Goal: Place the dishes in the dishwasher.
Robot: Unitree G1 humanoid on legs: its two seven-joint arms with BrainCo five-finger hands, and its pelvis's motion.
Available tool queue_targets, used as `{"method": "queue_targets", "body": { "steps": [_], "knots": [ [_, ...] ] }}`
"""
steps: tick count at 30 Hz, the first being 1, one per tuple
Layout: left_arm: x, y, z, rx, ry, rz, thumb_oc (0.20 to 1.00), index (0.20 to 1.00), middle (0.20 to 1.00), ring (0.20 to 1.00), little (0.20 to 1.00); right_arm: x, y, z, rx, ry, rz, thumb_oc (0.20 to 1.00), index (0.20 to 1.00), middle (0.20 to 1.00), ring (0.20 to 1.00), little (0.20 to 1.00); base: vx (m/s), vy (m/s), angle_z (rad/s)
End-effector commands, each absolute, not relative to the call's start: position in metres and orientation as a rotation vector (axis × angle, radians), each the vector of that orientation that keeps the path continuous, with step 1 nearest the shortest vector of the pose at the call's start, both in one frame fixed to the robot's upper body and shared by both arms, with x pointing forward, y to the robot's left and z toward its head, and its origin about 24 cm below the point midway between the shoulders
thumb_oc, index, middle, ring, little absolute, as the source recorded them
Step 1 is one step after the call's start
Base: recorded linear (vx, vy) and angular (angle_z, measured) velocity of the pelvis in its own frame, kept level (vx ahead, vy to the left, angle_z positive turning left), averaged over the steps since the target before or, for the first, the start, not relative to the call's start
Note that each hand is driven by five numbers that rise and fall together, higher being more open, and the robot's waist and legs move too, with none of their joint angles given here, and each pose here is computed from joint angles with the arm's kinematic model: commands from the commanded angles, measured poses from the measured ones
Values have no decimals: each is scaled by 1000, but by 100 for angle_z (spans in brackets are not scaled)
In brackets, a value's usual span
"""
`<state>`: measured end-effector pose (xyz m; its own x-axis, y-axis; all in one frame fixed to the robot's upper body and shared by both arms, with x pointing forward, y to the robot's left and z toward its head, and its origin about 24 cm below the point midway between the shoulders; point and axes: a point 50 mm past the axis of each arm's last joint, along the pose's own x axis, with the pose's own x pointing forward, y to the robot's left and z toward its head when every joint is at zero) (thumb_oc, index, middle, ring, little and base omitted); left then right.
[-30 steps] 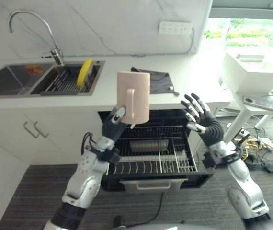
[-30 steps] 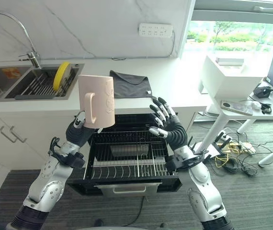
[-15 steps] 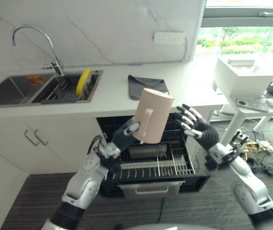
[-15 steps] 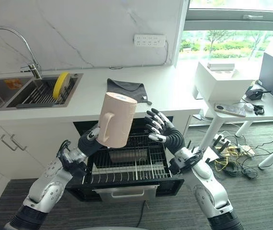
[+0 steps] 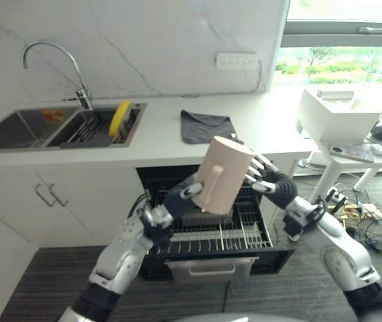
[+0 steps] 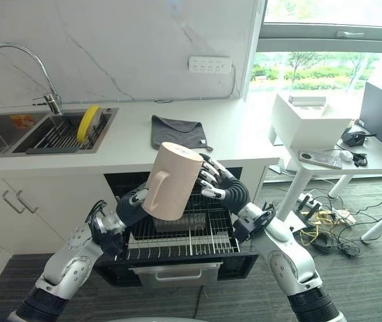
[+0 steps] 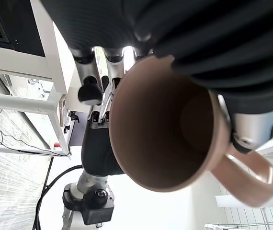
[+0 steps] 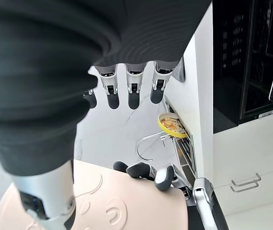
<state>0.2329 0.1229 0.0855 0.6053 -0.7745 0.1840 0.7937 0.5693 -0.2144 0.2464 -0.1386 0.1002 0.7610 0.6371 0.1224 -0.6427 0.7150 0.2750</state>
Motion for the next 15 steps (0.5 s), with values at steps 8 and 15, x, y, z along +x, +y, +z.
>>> {"method": "queue_targets", "body": {
  "steps": [8,15],
  "knots": [
    [242,113,105,-212,-145,-1010,200,200,200,200,200,253,-110,152,313,-214,915,1000,1000,1000,1000,1000,0,0,0],
    [243,111,103,-209,-132,-1014,200,200,200,200,200,251,-103,161,308,-244,962,1000,1000,1000,1000,1000,0,0,0]
  ]
}}
